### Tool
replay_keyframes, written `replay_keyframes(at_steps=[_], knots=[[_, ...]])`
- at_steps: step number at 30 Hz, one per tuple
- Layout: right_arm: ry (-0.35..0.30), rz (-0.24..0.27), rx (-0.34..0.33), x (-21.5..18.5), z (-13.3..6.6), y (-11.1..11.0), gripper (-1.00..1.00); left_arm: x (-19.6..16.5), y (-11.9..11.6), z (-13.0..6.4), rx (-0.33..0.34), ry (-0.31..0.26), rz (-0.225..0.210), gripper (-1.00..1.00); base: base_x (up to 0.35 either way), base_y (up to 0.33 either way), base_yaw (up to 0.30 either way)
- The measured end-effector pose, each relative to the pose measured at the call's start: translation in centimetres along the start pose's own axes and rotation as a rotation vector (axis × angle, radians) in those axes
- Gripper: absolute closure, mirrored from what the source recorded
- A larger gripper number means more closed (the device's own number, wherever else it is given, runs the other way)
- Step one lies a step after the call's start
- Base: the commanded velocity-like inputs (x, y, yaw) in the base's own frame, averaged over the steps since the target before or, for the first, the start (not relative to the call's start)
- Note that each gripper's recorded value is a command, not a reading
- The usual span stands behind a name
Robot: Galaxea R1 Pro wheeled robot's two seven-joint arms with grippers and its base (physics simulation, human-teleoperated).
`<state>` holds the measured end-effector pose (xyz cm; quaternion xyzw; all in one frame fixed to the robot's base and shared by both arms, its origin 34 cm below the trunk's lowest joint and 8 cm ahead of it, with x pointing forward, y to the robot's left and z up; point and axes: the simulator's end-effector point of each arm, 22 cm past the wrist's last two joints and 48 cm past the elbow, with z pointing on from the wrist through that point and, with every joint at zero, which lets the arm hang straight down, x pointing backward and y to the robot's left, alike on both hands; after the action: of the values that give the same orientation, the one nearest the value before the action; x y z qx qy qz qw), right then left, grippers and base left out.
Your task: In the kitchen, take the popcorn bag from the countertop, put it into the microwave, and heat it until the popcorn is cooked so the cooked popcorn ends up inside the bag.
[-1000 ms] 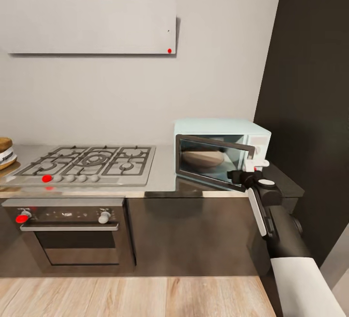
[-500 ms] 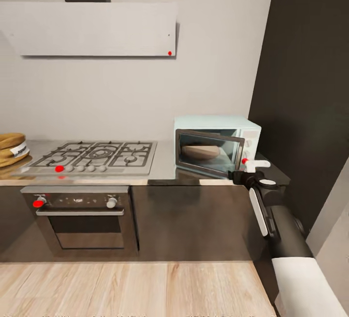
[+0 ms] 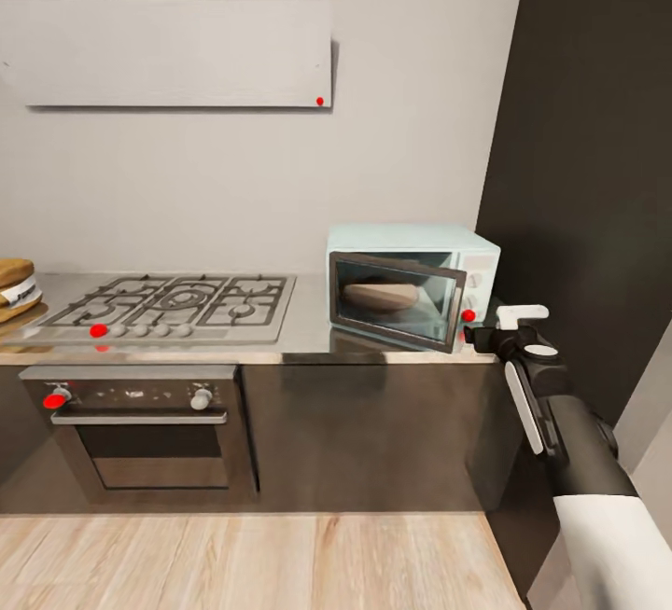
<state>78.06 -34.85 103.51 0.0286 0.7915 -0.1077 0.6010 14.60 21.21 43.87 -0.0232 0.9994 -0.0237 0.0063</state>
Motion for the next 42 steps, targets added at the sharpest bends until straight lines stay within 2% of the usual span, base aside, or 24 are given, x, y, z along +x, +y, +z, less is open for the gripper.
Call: replay_keyframes(at_steps=[10, 19, 23, 25, 29, 33, 39, 40, 41, 42], knots=[[-0.010, -0.003, 0.010, 0.1, 0.2, -0.1, -1.00, 0.0, 0.0, 0.0, 0.000, 0.000, 0.000, -1.00, 0.239, -0.179, 0.000], [-0.010, 0.006, -0.027, 0.1, 0.2, 1.1, -1.00, 0.0, 0.0, 0.0, 0.000, 0.000, -0.001, -1.00, 0.238, -0.179, 0.000], [-0.023, 0.006, -0.070, 0.1, 0.4, 2.2, -1.00, 0.0, 0.0, 0.0, 0.000, 0.000, -0.001, -1.00, 0.238, -0.179, 0.000], [-0.027, 0.005, -0.119, 0.1, 0.4, 3.3, -1.00, 0.0, 0.0, 0.0, 0.000, 0.000, -0.001, -1.00, 0.142, -0.104, 0.000], [-0.025, 0.002, -0.277, 0.2, -0.2, 6.7, -1.00, 0.0, 0.1, 0.0, -0.002, 0.000, -0.001, -1.00, 0.029, -0.021, 0.000], [-0.016, -0.011, -0.331, 0.4, -0.6, 7.8, -1.00, 0.0, 0.1, 0.0, -0.002, 0.000, -0.001, -1.00, 0.002, -0.001, 0.000], [-0.013, 0.012, -0.384, 0.5, -0.9, 8.3, -1.00, 0.0, 0.1, 0.0, -0.002, 0.000, -0.001, -1.00, 0.000, 0.000, 0.000], [-0.014, 0.013, -0.407, 0.5, -1.1, 8.8, -1.00, 0.0, 0.1, 0.0, -0.002, 0.000, -0.001, -1.00, 0.000, 0.000, 0.000], [-0.011, 0.004, -0.474, 0.5, -1.8, 11.0, -1.00, 0.0, 0.1, 0.0, -0.002, 0.000, -0.001, -1.00, 0.000, 0.000, 0.000], [-0.010, 0.001, -0.502, 0.5, -2.1, 11.6, -1.00, 0.0, 0.1, 0.0, -0.002, 0.000, -0.001, -1.00, 0.000, 0.000, 0.000]])
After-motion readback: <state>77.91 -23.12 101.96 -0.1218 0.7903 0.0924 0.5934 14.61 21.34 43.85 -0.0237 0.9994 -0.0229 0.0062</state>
